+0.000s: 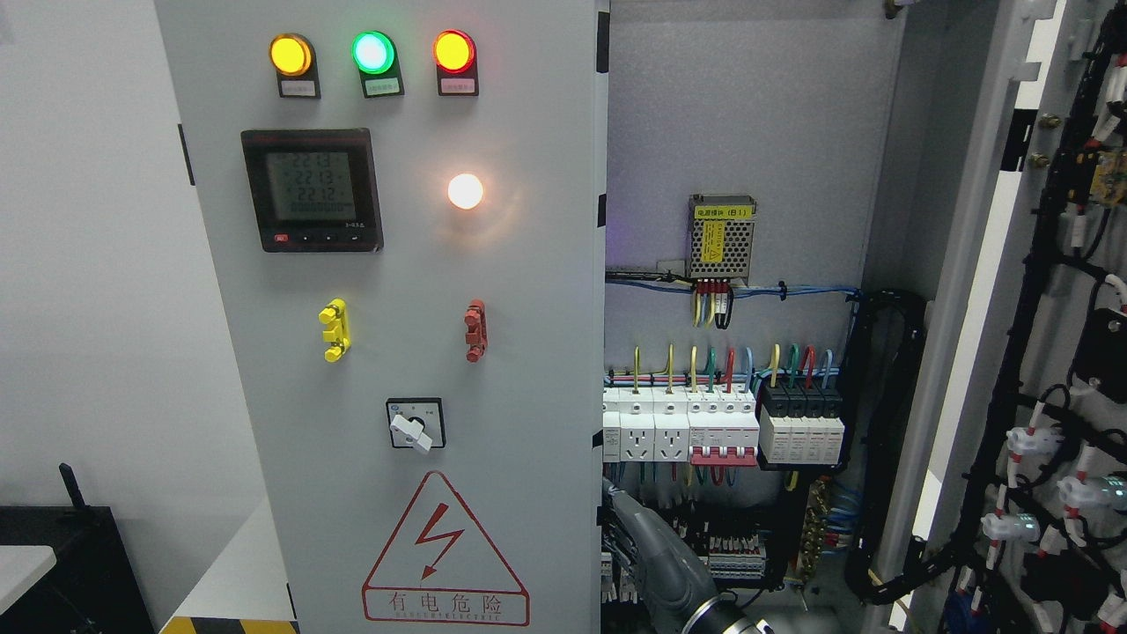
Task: Open door with both hands
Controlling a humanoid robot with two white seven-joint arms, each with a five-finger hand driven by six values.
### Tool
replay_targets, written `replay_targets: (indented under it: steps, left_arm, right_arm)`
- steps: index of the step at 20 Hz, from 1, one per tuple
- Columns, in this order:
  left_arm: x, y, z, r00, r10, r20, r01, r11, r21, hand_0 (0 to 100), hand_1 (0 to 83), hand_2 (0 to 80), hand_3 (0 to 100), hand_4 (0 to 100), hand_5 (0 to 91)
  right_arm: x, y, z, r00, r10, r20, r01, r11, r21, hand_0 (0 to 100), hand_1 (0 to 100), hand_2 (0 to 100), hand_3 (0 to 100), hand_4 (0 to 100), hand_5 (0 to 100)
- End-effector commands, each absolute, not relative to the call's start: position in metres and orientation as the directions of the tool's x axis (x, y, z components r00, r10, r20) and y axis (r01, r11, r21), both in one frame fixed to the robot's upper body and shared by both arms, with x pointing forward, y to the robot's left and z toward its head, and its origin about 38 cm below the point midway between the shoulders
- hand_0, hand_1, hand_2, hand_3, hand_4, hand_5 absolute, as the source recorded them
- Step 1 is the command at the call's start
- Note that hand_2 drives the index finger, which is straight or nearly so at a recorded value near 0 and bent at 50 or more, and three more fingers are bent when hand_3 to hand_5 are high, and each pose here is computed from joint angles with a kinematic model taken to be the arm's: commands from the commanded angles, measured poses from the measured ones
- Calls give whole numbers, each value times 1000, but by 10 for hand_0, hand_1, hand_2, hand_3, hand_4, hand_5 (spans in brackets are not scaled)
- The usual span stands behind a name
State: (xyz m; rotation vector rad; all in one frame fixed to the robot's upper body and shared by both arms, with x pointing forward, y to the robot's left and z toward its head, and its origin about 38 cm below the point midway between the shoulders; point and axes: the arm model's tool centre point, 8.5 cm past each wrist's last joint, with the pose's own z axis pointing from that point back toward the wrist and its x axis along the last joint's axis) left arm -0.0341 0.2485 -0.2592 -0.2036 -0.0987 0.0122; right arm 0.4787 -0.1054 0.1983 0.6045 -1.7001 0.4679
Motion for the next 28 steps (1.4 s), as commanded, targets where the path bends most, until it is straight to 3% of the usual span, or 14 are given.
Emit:
replay_targets:
  steps: [1, 28]
  left_arm:
    - [-34, 227, -260, 995, 28, 97, -5, 972, -236, 0, 0, 0, 0, 0, 0]
    - [-35, 227, -260, 995, 30, 95, -7, 972, -235, 0, 0, 0, 0, 0, 0]
  right_arm:
    - [482, -100, 197, -139, -161, 977, -614, 788, 43, 386, 0, 0, 0, 0, 0]
    - [480, -103, 197, -130, -188, 974, -639, 767, 63, 386, 0, 0, 0, 0, 0]
